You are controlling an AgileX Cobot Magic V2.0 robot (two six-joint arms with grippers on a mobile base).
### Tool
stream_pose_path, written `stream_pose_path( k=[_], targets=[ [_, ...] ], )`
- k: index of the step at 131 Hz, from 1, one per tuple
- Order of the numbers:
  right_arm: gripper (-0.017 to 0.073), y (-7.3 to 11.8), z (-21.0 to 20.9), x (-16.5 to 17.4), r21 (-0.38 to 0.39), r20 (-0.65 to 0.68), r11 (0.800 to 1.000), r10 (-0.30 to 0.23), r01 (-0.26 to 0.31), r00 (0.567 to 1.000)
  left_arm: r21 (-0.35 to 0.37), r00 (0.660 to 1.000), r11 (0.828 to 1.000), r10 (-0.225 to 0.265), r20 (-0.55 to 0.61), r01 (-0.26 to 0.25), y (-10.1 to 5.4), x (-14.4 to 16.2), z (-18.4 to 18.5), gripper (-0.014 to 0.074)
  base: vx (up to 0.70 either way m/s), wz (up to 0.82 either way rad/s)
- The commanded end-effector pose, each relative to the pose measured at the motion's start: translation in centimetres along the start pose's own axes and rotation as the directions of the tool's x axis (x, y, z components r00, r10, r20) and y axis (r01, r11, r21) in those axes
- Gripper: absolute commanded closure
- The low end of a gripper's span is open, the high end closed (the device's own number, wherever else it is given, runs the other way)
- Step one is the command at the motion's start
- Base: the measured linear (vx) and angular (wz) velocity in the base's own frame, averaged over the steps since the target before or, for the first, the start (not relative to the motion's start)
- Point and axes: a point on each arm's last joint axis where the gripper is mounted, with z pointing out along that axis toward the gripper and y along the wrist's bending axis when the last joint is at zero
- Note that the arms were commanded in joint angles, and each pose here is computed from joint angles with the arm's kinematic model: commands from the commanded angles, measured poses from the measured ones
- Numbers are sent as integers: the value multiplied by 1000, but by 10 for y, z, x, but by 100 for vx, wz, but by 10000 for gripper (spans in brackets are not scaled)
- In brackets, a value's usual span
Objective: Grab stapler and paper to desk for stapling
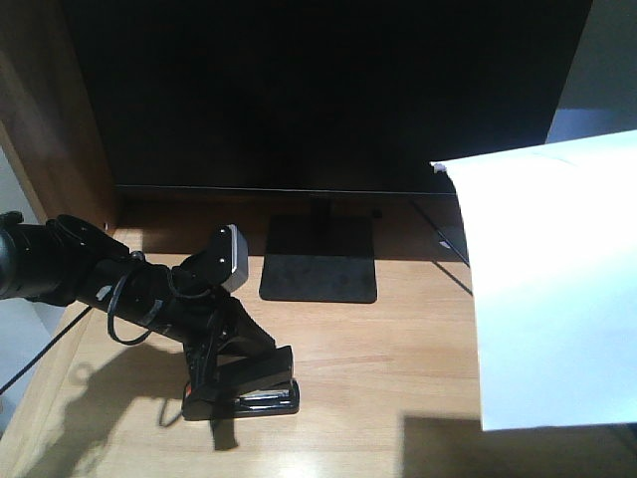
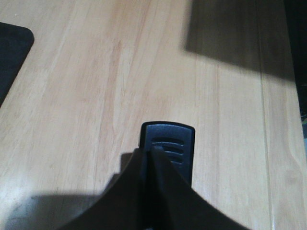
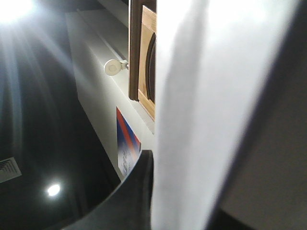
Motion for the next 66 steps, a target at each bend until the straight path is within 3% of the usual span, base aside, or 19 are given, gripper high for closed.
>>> stream_pose_path(
  k=[1, 66],
  targets=[
    [561, 8, 6, -4, -52, 20, 999, -11, 12, 1000, -9, 997, 1000, 19, 74, -18, -3, -20, -10, 600, 0, 0],
    [561, 2, 8, -11, -16, 91, 1000, 26, -24, 996, -9, 997, 1000, 19, 74, -18, -3, -20, -10, 600, 0, 0]
  ],
)
